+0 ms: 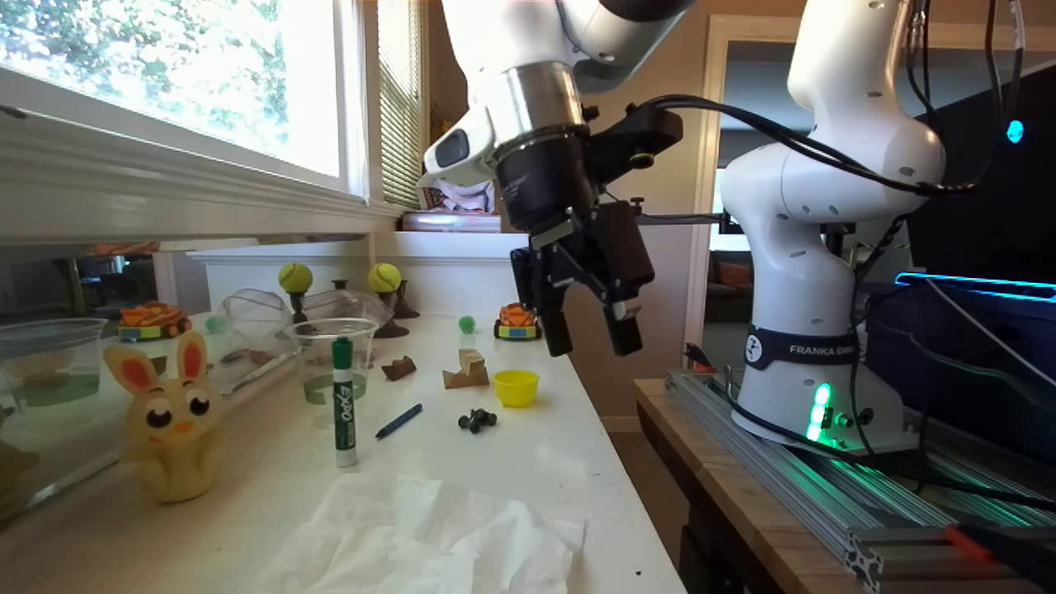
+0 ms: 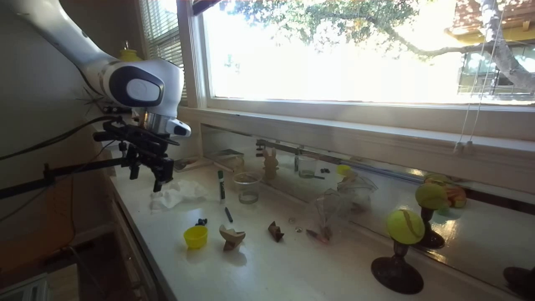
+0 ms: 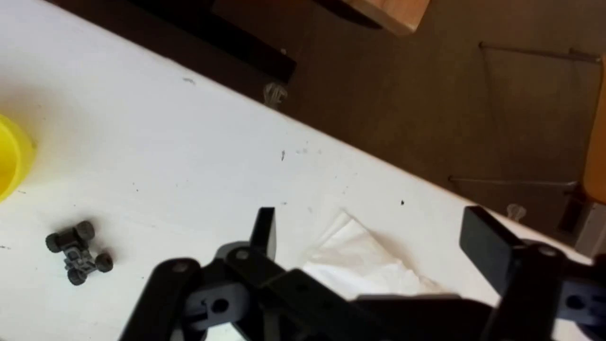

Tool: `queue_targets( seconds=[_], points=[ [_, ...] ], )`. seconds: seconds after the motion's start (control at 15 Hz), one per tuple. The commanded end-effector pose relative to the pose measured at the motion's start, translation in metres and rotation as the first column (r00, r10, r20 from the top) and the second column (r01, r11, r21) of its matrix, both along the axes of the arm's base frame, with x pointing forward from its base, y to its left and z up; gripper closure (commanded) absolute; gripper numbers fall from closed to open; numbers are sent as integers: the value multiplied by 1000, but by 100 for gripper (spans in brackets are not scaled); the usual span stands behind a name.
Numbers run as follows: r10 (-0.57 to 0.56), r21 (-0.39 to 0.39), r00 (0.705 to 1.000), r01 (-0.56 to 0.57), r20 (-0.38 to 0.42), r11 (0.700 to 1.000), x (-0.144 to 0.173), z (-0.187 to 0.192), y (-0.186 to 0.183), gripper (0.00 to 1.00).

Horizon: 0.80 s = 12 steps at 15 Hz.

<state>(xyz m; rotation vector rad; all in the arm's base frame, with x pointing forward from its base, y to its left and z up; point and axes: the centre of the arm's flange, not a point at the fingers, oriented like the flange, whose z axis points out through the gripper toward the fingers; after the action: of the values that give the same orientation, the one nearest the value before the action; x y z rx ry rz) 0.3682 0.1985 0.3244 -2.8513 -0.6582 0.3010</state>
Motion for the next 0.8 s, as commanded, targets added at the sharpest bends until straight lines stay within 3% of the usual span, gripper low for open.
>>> queue_targets(
  seconds=[0.0, 0.2, 0.27, 0.6, 0.73],
  points=[
    [-172, -1, 983, 173, 70, 985, 25, -17, 32, 0],
    [-195, -19, 973, 199, 126, 980, 29, -19, 49, 0],
    [-166, -6, 981, 167, 98, 986, 20, -18, 34, 0],
    [-184, -3, 977, 186, 108, 983, 22, -19, 43, 0],
    [-230, 7, 964, 231, 136, 973, 26, -23, 40, 0]
  ],
)
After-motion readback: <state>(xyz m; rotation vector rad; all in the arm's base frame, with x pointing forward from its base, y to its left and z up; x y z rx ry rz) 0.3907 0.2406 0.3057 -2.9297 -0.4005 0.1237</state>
